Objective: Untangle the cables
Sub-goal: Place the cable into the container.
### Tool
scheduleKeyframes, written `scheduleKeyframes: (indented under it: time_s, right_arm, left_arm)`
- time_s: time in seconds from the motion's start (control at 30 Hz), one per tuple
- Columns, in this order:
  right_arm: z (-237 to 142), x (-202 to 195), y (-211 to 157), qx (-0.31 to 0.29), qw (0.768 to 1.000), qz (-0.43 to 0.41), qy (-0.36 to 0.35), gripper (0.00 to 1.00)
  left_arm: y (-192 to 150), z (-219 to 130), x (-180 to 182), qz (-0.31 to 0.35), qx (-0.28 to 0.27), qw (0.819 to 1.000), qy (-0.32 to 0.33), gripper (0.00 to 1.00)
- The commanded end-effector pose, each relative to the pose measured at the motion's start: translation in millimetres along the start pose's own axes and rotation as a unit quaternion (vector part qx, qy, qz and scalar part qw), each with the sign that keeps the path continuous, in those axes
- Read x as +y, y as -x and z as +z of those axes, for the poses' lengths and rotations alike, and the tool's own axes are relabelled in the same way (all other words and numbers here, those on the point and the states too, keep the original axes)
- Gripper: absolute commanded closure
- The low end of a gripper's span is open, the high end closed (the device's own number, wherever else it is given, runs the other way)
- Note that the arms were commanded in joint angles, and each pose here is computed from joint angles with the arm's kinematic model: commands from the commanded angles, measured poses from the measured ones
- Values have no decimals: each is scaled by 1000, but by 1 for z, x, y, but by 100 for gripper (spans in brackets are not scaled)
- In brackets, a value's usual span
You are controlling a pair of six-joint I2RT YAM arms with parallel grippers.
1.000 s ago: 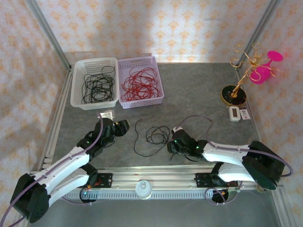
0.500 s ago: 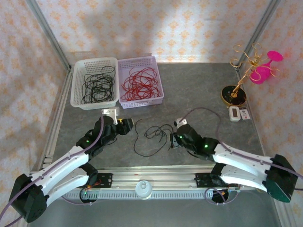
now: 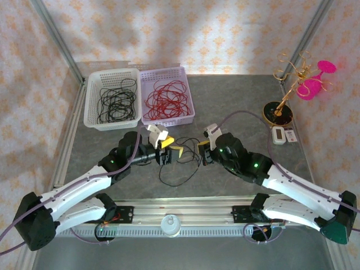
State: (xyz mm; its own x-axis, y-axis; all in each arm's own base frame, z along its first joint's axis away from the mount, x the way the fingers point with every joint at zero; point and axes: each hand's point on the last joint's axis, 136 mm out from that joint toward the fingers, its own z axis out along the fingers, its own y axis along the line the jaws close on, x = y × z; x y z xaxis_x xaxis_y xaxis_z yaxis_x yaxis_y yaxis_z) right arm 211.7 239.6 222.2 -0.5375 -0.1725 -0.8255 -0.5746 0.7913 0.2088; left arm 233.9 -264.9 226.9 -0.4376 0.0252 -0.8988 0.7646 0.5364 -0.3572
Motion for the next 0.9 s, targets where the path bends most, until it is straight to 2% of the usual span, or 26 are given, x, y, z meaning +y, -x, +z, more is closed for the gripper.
scheduleKeyframes:
  time_s: [0.0,0.17,0.33,0.4,0.43,0.47,0.5,0.53,0.67,0.87]
  right_arm:
    - [-6,8,7,4,999,-31,17,100]
    - [-8,20,12,1,998,-38,46,100]
    - [-10,27,12,8,997,-47,64,100]
    - [-11,28,12,11,996,-50,67,100]
    - [-11,28,13,10,996,-52,66,100]
    - [-12,27,15,7,997,-53,63,100]
    - [-12,25,16,4,997,-54,57,100]
    - [-11,22,17,0,997,-56,48,100]
    - [-4,9,23,-23,998,-63,9,100]
    - [19,-7,30,-84,992,-87,-40,88]
  left_arm:
    - [21,2,-22,74,-33,995,-55,27]
    - [12,12,-17,107,1,993,-51,20]
    - [3,22,-4,128,40,991,-29,23]
    - [1,25,-3,133,51,989,-30,42]
    - [0,26,-4,134,55,989,-34,58]
    - [0,27,-2,131,58,989,-30,78]
    - [1,28,0,128,57,990,-24,93]
    - [3,27,3,123,53,991,-13,100]
    - [12,19,-4,111,35,993,-13,100]
    - [25,2,-22,103,21,994,-34,100]
